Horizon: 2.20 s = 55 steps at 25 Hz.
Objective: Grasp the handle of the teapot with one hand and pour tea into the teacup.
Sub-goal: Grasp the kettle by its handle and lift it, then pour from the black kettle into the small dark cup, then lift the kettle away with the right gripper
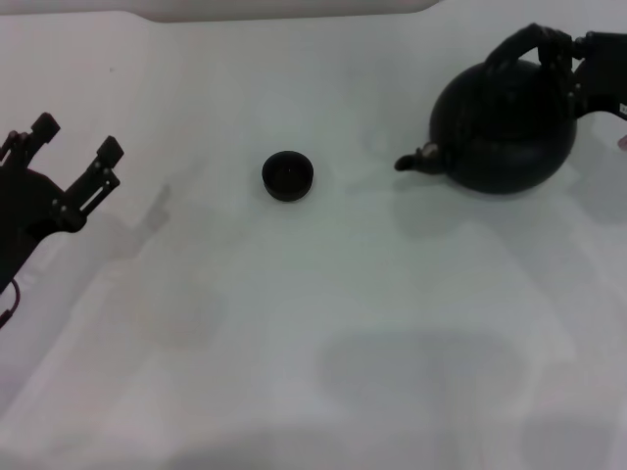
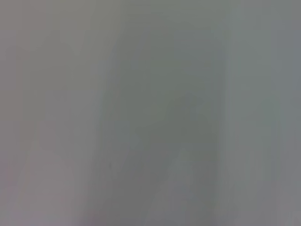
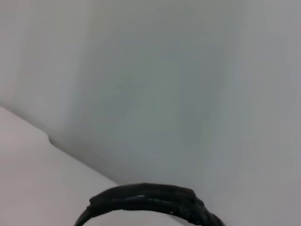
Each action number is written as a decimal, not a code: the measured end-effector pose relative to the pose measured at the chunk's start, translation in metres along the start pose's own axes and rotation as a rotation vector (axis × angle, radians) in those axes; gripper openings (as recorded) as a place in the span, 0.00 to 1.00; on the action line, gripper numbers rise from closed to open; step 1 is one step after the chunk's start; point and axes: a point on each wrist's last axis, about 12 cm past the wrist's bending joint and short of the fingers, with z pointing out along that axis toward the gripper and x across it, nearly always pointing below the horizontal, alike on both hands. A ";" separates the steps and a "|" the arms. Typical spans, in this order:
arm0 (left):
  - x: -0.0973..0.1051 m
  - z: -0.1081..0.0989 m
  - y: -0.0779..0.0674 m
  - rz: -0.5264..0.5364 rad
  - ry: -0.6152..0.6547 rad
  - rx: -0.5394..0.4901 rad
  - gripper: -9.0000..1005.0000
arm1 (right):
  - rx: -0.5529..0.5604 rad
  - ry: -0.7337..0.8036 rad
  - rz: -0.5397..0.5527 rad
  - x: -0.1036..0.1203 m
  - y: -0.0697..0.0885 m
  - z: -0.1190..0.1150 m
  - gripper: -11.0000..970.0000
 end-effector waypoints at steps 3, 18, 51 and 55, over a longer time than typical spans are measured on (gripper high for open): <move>0.003 -0.004 -0.003 -0.003 0.008 -0.010 0.84 | -0.011 -0.023 -0.012 -0.008 0.001 0.002 0.12; 0.016 -0.025 -0.018 -0.036 0.042 -0.032 0.84 | -0.023 -0.033 -0.225 -0.043 0.036 0.027 0.12; 0.014 -0.018 -0.014 -0.023 0.038 -0.025 0.84 | 0.008 -0.020 -0.351 -0.075 0.084 0.058 0.12; 0.014 -0.019 -0.014 -0.023 0.039 -0.025 0.84 | 0.012 -0.013 -0.365 -0.077 0.089 0.060 0.12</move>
